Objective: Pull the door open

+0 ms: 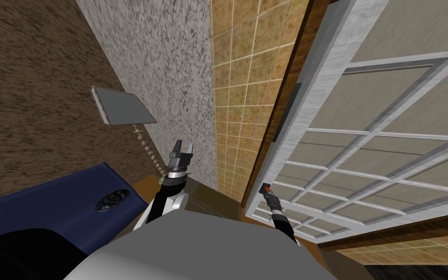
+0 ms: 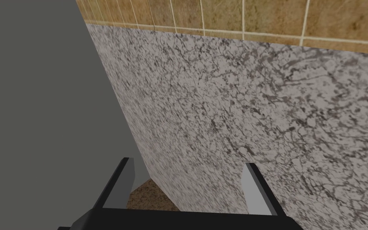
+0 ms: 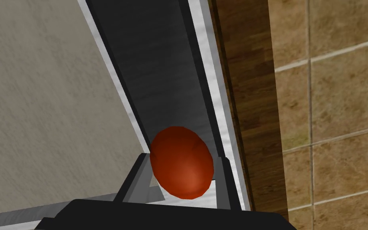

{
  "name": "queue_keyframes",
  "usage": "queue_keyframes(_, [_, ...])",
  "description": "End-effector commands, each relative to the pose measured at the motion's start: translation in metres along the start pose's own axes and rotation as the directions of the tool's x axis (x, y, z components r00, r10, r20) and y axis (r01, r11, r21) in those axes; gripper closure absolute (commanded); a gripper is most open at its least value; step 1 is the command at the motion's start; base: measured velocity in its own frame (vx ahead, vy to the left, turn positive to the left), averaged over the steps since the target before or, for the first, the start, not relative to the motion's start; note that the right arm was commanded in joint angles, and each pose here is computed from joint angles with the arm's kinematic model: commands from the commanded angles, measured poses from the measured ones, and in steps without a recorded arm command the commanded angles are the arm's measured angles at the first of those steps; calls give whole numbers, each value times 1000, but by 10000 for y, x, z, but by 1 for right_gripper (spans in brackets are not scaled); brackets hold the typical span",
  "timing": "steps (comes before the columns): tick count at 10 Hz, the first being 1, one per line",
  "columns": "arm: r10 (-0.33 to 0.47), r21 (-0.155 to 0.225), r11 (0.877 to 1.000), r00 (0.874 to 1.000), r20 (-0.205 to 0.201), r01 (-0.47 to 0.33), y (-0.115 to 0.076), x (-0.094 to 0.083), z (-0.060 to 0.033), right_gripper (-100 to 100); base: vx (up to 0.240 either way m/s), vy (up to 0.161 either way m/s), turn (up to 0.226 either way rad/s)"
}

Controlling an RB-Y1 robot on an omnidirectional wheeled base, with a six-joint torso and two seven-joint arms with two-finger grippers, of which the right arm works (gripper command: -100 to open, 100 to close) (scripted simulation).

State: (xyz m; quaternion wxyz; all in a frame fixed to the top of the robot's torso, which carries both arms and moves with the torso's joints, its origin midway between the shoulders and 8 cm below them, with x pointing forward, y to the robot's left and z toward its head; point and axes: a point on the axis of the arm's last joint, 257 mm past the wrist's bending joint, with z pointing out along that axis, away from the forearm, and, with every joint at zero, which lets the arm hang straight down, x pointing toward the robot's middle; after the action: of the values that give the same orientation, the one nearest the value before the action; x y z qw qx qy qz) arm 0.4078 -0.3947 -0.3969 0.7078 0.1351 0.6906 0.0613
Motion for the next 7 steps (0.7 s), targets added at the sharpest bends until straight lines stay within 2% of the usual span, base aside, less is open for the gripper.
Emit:
queue_keyframes(1, [36, -1, 999, 999, -5, -36, 28, 34, -13, 100, -24, -5, 9])
queue_keyframes(5, [141, 4, 990, 990, -2, -141, 19, 30, -5, 100, -25, -9, 31])
queue_keyframes(7, [206, 8, 978, 979, 1, -206, 12, 27, 1, 100, -27, -10, 38])
